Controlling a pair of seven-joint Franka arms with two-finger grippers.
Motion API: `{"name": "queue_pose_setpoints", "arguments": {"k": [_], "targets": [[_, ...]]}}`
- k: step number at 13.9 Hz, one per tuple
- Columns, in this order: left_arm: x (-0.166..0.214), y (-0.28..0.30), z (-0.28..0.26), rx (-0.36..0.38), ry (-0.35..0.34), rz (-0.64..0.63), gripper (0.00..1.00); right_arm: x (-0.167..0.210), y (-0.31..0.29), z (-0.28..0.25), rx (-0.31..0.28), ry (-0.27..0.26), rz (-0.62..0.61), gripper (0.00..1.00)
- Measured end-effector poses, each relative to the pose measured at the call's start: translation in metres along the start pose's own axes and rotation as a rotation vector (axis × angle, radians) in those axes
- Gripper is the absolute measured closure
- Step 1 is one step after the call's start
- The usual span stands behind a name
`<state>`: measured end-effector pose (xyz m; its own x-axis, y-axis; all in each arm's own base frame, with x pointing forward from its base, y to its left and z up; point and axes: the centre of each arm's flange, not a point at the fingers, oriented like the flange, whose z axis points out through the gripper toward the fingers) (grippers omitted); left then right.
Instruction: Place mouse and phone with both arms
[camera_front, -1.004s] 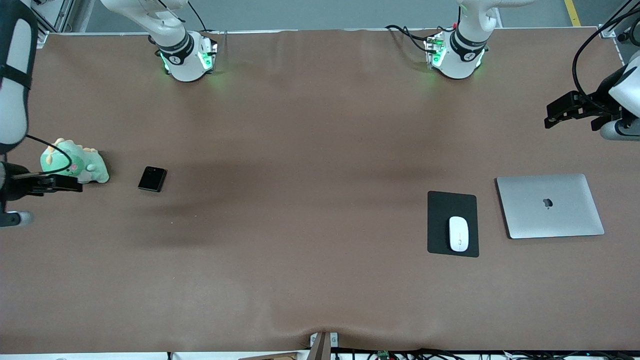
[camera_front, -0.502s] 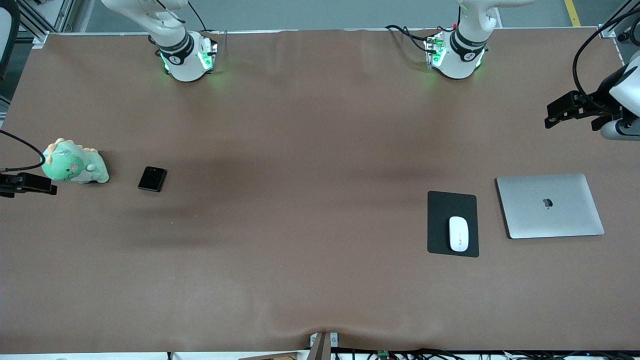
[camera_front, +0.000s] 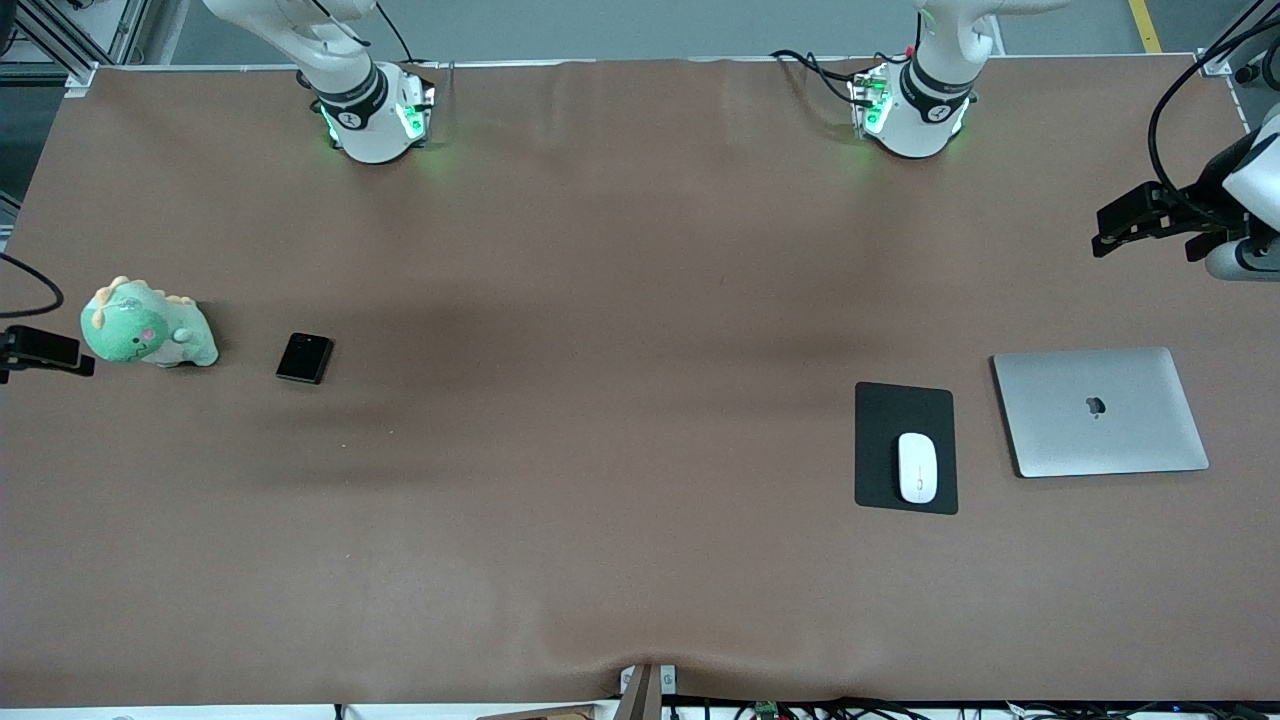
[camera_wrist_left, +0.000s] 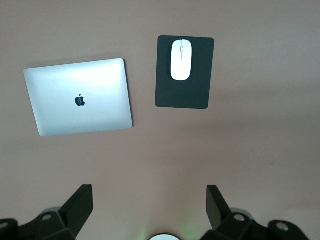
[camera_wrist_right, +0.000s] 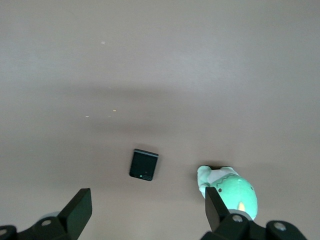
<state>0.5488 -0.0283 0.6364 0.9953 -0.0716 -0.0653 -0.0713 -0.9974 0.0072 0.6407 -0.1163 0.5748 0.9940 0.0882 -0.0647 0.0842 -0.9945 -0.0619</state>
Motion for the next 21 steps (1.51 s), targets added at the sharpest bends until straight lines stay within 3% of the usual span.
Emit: {"name": "queue_pose_setpoints", "arguments": {"k": [3, 5, 9, 14, 21], "targets": [[0.0, 0.0, 0.0, 0.0, 0.0, -0.001, 0.0, -0.017, -0.008, -0.007, 0.056, -0.062, -0.011, 0.0], [0.0, -0.001, 0.0, 0.0, 0.0, -0.001, 0.0, -0.021, -0.009, -0.009, 0.063, -0.077, -0.015, 0.0], [0.0, -0.002, 0.0, 0.0, 0.001, -0.003, 0.0, -0.021, -0.008, -0.011, 0.043, -0.074, -0.02, 0.0], [0.0, -0.002, 0.0, 0.0, 0.002, -0.004, 0.0, -0.043, -0.017, -0.053, -0.008, -0.024, -0.037, 0.0], [0.001, -0.01, 0.001, -0.001, 0.0, -0.017, 0.0, -0.077, -0.045, -0.039, -0.025, -0.009, -0.095, 0.0]]}}
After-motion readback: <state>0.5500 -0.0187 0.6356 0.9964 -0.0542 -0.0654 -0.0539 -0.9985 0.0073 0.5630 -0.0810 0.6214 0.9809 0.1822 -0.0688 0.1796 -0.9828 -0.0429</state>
